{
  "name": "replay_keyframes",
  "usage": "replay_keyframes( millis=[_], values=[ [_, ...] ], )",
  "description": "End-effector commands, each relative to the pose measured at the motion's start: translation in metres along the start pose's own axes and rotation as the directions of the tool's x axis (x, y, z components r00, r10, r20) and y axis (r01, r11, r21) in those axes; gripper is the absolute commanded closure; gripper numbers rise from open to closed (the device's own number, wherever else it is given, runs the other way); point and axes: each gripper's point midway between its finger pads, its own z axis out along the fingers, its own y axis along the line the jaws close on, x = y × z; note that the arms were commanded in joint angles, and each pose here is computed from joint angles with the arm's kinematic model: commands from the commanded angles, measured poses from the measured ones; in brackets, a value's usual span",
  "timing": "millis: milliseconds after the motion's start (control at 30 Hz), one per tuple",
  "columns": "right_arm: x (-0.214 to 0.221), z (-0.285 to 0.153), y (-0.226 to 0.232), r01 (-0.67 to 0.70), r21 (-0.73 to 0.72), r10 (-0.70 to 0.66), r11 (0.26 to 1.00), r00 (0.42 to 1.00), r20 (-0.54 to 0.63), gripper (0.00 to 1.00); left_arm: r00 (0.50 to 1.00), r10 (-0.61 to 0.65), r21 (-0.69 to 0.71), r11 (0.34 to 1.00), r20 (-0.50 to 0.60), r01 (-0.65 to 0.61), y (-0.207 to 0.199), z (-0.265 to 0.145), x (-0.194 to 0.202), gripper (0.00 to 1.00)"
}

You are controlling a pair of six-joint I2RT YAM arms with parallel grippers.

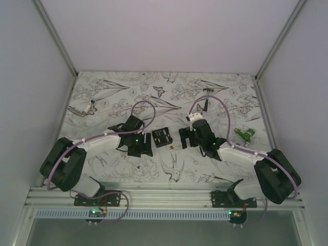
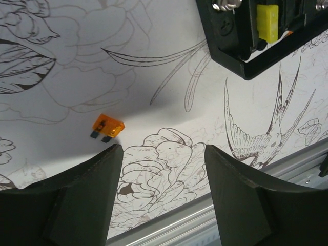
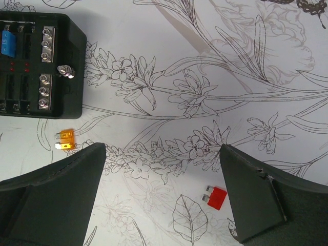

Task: Snap on the fuse box
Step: Pick up the fuse from the center of the board.

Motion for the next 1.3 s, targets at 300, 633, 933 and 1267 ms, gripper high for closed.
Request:
replay_keyframes(
  millis=[300,633,933,1267],
  values=[
    [-0.007,0.0,0.0,-0.008,-0.011,0.009,1.0,0.999,0.033,0.0,0.988,0.154,-0.223,0.964,0.029,-0.144,0.032,-0.03,0.009,0.36],
    [-0.007,0.0,0.001,-0.011,-0.018,0.011,1.0,0.999,0.036,0.01,0.907,0.42,-0.285,0.868,-0.015,-0.407,0.038,-0.029,-0.019,0.46],
    [-0.007,-0.001,0.002,-0.013,-0.023,0.014,1.0,0.999,0.04,0.01,0.875,0.475,-0.294,0.826,-0.095,-0.48,0.037,-0.011,-0.019,0.52],
    [-0.008,0.0,0.004,-0.012,-0.033,0.013,0.999,0.999,0.04,0.01,0.876,0.46,-0.268,0.834,-0.147,-0.483,0.037,0.002,-0.012,0.57]
  ],
)
